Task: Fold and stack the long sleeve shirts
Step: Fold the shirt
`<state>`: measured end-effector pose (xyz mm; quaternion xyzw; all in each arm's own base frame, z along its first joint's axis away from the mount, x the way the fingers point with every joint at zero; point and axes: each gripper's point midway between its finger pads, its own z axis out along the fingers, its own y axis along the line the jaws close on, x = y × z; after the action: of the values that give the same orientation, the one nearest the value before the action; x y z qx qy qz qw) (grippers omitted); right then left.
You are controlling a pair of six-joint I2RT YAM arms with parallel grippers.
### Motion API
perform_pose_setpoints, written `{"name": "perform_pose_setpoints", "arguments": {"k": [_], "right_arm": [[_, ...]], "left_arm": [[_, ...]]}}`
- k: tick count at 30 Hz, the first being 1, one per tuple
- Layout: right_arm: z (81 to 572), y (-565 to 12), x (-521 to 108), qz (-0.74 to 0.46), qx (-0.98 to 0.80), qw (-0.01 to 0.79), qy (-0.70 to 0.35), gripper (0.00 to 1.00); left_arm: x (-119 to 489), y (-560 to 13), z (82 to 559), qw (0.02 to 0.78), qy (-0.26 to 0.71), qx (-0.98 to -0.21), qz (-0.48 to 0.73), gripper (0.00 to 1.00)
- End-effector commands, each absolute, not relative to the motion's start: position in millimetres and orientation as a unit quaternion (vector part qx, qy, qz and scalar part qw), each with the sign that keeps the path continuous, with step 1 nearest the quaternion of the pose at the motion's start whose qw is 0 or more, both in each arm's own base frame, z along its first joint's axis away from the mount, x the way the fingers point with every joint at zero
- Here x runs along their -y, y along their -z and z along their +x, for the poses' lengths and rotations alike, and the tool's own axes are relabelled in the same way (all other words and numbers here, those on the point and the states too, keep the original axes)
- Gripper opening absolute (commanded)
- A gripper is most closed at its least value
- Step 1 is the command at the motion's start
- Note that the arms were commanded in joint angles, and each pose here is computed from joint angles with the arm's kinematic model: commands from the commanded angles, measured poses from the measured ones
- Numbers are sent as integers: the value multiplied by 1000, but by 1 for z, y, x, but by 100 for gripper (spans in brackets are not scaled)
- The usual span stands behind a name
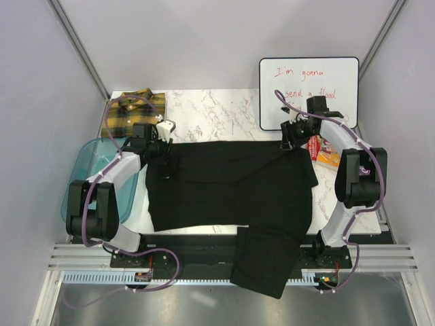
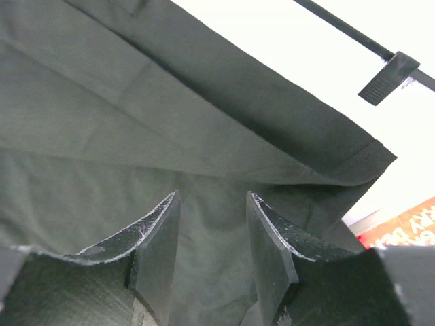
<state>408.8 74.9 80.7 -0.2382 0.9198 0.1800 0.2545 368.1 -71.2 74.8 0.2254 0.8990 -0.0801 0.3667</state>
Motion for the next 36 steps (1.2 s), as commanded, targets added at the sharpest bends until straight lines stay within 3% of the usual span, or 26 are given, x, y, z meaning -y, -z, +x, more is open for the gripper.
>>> {"name": "perform_pose_setpoints", "arguments": {"k": [1, 5, 11, 21, 25, 28, 32, 36], "right_arm": [[413, -141, -88, -266, -886, 324, -197, 51], [422, -151, -88, -263, -881, 343, -192, 51], [430, -117, -87, -255, -895, 316, -184, 47], [415, -43, -72, -255, -927, 240, -137, 43], [404, -37, -68, -259, -930, 225, -128, 43], [398, -38, -64, -267, -929, 225, -120, 36], [395, -55, -70, -279, -923, 228, -137, 49], [406, -103, -85, -293, -902, 270, -168, 53]], "left_arm": [[57, -107, 391, 401, 53, -884, 235, 39], [76, -123, 384, 393, 105, -873, 268, 50], [88, -118, 368, 362, 124, -874, 300, 54], [84, -61, 351, 264, 54, -907, 324, 49], [74, -40, 345, 224, 38, -919, 321, 49], [70, -25, 343, 201, 30, -925, 321, 49], [87, -36, 343, 220, 74, -917, 323, 49], [106, -74, 355, 274, 113, -892, 340, 50]]}}
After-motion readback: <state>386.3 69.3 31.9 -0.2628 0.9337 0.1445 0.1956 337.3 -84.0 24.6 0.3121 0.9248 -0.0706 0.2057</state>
